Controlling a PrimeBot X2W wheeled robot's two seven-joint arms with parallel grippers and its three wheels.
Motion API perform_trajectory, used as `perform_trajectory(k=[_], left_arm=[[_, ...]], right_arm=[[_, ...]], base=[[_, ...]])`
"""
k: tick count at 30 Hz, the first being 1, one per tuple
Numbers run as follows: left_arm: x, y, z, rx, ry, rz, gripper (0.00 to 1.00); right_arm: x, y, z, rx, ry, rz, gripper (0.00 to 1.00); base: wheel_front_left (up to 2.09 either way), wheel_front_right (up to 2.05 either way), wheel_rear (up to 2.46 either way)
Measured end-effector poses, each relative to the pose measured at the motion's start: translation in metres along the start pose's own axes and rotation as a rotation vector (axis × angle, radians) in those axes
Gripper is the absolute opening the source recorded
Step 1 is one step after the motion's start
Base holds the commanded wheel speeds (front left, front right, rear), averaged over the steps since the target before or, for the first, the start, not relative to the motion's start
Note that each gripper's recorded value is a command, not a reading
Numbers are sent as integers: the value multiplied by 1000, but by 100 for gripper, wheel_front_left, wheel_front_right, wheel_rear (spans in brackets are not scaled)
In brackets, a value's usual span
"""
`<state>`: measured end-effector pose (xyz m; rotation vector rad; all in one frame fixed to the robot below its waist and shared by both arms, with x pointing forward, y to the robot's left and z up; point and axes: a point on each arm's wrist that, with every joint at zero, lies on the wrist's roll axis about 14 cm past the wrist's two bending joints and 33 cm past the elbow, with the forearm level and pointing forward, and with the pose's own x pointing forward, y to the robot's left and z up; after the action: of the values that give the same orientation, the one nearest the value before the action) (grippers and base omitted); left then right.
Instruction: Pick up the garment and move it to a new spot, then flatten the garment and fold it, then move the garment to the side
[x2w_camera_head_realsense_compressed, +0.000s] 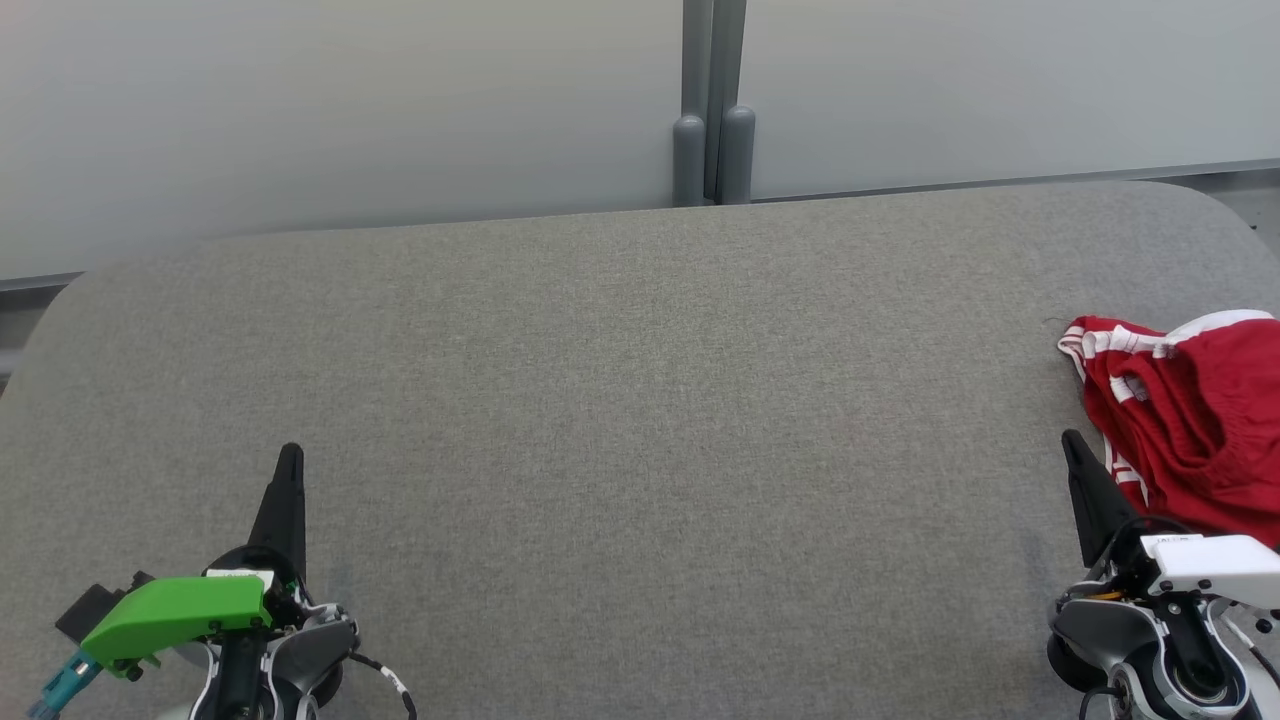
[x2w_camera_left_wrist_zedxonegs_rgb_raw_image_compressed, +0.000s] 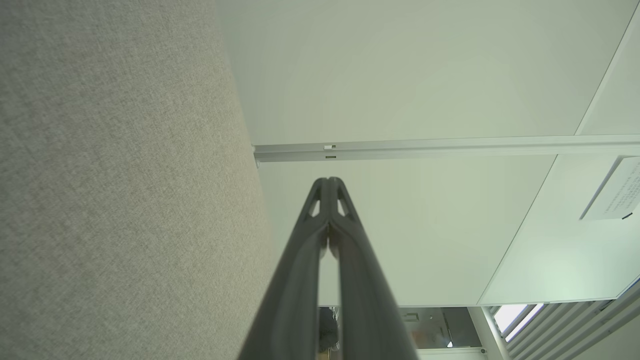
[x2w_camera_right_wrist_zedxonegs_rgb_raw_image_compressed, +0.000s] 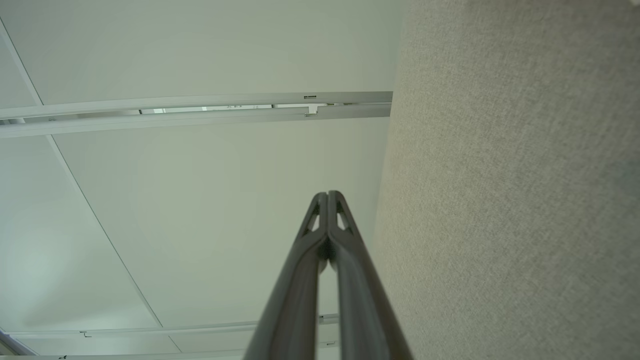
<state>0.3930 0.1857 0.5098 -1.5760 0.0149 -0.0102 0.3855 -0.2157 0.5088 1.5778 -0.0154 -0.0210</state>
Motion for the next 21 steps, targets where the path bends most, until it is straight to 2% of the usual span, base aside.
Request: perform_trajectory(k=[21], left_arm=[[0,0,0,0,0,0,0]], right_arm=[[0,0,0,2,0,0,0]], base=[[0,0,0]])
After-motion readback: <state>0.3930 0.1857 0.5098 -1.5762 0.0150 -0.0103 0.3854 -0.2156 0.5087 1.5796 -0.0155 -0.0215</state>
